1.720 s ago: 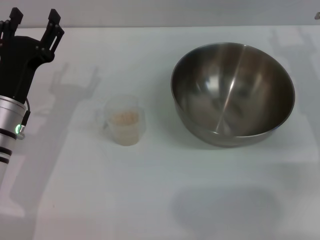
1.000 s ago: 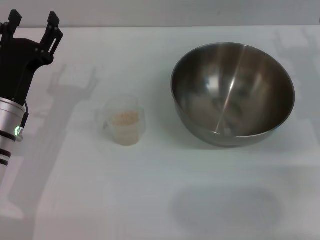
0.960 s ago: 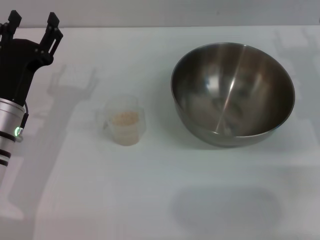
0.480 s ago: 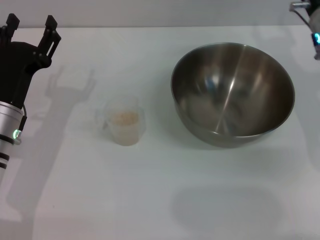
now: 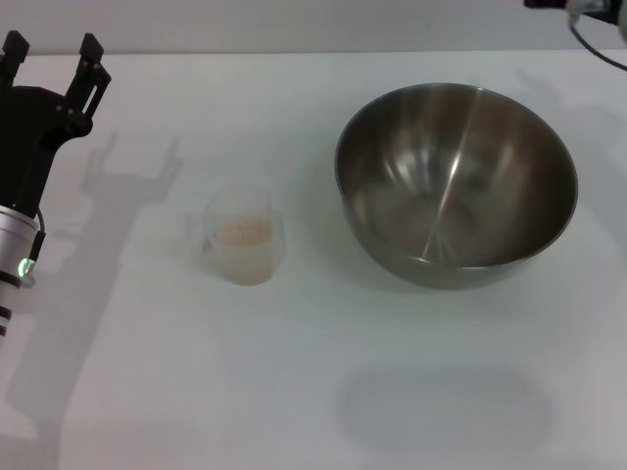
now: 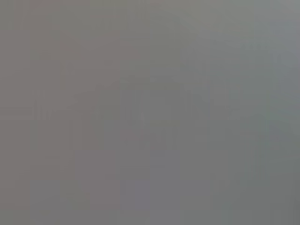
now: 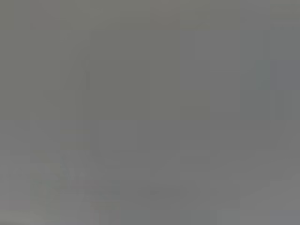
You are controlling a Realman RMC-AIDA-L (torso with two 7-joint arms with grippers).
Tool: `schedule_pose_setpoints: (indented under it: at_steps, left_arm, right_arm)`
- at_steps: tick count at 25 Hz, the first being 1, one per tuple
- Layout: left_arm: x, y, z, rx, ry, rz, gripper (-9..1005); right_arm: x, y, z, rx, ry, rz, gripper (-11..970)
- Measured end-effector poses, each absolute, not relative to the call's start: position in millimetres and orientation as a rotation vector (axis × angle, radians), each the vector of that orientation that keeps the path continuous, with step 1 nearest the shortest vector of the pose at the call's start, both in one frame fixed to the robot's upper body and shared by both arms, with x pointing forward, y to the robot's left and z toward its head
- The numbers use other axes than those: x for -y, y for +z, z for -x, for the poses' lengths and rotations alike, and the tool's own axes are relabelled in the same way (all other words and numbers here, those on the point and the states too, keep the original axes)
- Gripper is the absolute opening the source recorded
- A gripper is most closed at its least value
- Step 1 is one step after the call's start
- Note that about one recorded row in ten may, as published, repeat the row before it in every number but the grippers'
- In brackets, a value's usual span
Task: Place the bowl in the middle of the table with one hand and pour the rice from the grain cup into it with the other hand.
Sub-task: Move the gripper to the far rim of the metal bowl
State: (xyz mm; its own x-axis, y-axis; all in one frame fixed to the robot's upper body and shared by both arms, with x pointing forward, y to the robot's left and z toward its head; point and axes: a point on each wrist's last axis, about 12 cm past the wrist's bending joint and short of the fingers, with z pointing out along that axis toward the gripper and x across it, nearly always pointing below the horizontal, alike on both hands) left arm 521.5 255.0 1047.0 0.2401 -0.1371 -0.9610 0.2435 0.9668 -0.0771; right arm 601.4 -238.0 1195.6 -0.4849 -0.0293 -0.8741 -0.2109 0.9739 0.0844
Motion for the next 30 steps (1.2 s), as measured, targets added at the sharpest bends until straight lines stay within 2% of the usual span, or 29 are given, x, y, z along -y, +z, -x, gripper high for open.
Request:
schedule_pose_setpoints:
  at_steps: [7,13,30]
  left_arm:
    - [-264.1,1047.0,-518.4,-1.294,-0.238,-0.045,824]
    - [-264.6,1048.8,-517.7,-1.277,-0.237,-0.044,823]
    - [-268.3,1049.4,-517.5,-1.270,-0.219,-0.044,820]
  right_arm:
    - [255.0,1213.2,-591.5,-2.311,0.196,0.205,731]
    - [257.4,1198.9,-593.3,-2.539,0.189,0.334,730]
    - [259.7,1165.8,-600.0,-2.650,0.141,0.371,728]
